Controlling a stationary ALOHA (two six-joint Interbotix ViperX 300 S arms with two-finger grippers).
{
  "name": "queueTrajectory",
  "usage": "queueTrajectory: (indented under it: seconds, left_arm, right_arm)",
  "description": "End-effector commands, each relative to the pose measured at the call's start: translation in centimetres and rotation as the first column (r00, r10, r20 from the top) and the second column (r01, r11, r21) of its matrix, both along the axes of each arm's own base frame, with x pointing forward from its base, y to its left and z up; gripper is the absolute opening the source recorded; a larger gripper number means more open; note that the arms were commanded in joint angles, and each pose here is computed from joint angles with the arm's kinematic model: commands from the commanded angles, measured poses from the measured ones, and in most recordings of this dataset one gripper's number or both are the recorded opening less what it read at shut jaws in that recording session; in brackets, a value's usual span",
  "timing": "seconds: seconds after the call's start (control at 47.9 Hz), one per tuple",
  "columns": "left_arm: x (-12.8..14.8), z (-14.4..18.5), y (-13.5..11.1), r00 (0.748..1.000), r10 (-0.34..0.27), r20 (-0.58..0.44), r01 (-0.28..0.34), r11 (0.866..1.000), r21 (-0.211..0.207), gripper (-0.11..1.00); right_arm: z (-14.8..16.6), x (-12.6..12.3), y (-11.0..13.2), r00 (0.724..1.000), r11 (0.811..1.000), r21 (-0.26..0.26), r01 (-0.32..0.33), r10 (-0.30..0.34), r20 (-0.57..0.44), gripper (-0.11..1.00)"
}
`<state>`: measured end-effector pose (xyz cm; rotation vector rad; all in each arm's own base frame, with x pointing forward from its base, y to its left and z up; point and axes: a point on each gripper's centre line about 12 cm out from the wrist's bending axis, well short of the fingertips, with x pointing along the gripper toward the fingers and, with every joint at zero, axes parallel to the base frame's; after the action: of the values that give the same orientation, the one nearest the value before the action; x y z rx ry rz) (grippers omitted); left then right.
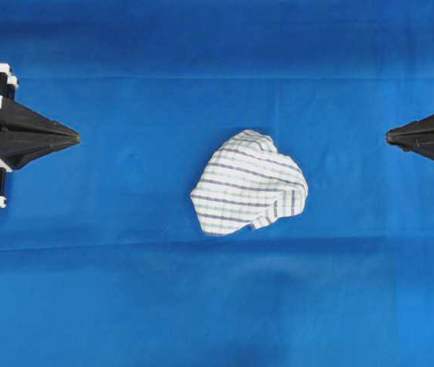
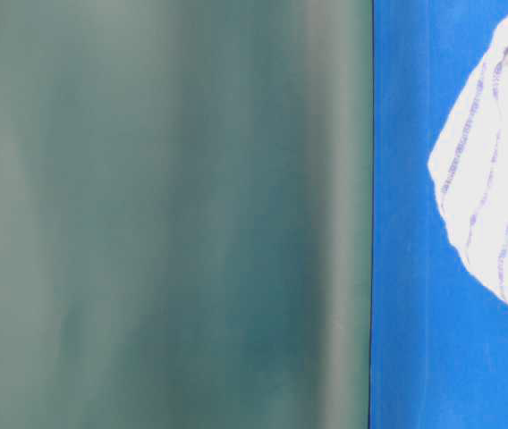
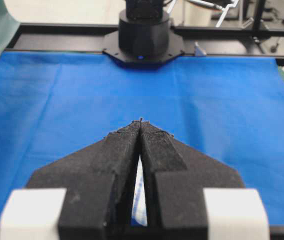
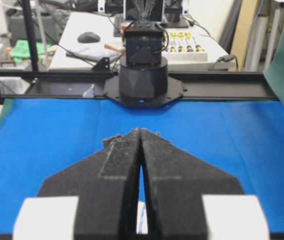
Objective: Lift the towel with both arms.
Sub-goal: 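Move both grippers inward to the towel's left and right edges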
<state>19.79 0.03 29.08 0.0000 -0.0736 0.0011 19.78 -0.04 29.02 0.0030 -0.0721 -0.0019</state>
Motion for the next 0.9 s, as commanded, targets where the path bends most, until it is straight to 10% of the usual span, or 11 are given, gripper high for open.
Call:
queueTrajectory:
  seconds: [0.0, 0.647, 0.752, 0.877]
  left_arm:
    - [0.5, 1.0, -0.2, 1.0, -0.011, 0.017, 0.012, 0.999, -0.032, 0.0]
    - [7.6, -4.7, -0.6, 0.978, -0.017, -0.207, 0.01, 0.999, -0.035, 0.01]
    - [8.8, -6.1, -0.6, 0.966, -0.017, -0.258, 0.007, 0.999, -0.04, 0.18]
    - [10.2, -8.3, -0.8, 0.946, -0.021, -0.324, 0.008, 0.999, -0.04, 0.51]
  right_arm:
    - [1.3, 0.4, -0.1, 1.0, 1.0, -0.008, 0.003, -0.003, 0.029, 0.0]
    - [-4.7, 4.7, 0.0, 0.957, 0.999, 0.051, 0.013, 0.002, -0.289, 0.01]
    - [-6.3, 5.7, -0.1, 0.934, 0.998, 0.064, 0.021, 0.003, -0.358, 0.05]
    - [-8.2, 7.1, -0.1, 0.894, 0.998, 0.063, 0.027, 0.004, -0.448, 0.43]
